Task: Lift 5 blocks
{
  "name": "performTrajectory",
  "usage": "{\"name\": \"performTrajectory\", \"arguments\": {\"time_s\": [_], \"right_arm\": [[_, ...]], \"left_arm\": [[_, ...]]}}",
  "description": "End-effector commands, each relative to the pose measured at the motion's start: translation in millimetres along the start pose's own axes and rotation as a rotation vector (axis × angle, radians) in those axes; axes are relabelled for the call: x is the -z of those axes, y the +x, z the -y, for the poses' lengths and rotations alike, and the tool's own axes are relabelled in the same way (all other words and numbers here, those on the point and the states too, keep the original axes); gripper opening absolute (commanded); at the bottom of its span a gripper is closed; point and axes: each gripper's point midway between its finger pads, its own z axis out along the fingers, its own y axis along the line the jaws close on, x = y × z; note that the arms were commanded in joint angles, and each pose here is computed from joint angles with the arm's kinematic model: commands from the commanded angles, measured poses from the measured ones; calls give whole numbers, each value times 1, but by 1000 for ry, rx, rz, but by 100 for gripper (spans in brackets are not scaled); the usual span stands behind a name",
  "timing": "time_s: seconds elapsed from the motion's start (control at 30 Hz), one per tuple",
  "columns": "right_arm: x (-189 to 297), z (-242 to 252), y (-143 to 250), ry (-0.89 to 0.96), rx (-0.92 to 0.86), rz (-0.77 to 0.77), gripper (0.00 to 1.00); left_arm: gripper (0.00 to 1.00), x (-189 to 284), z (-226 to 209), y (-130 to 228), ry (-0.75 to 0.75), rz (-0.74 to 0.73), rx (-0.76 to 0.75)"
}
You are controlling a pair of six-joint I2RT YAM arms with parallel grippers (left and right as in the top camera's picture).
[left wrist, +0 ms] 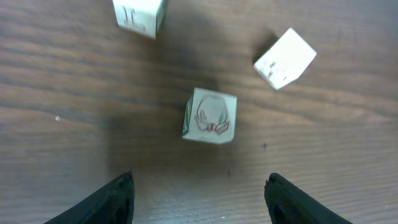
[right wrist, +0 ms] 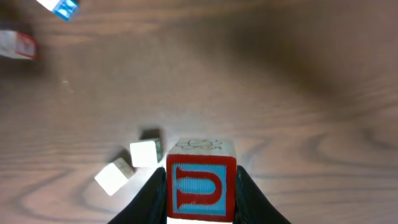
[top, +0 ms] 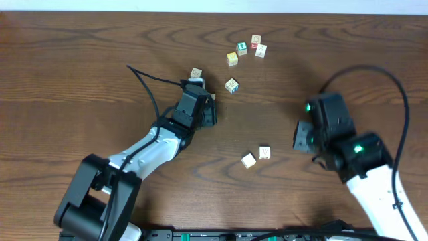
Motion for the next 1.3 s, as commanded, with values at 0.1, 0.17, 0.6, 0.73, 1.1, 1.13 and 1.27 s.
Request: {"name": "performTrajectory", "arguments": {"time_s": [0.1,0.17,0.6,0.73,1.1,1.13,1.27], "right_arm": [[-56,-2,53,-44,-45,-118,8],[-69,-7,60,-68,-46,-137,8],[-111,-15,77,-56,-58,-248,10],[-117,-15,81,-48,-56,-271,9],[-117,-24,85,-75,-34,-283,13],[-117,-25,86,-76,-30,-284,13],[-116,-28,88,-80,-16,-288,14]], "left_arm": [[68,-12,-1,10,1,-52,-86],[68,-13,-2,12,-1,-55,-95],[67,-26,14,11,89,-39,-169],[68,-37,13,13,89,-38,-171],[67,-51,19,-6,76,-2,-171],[67,-51,18,-8,69,4,-171],[66,-51,16,-9,60,7,-186]]}}
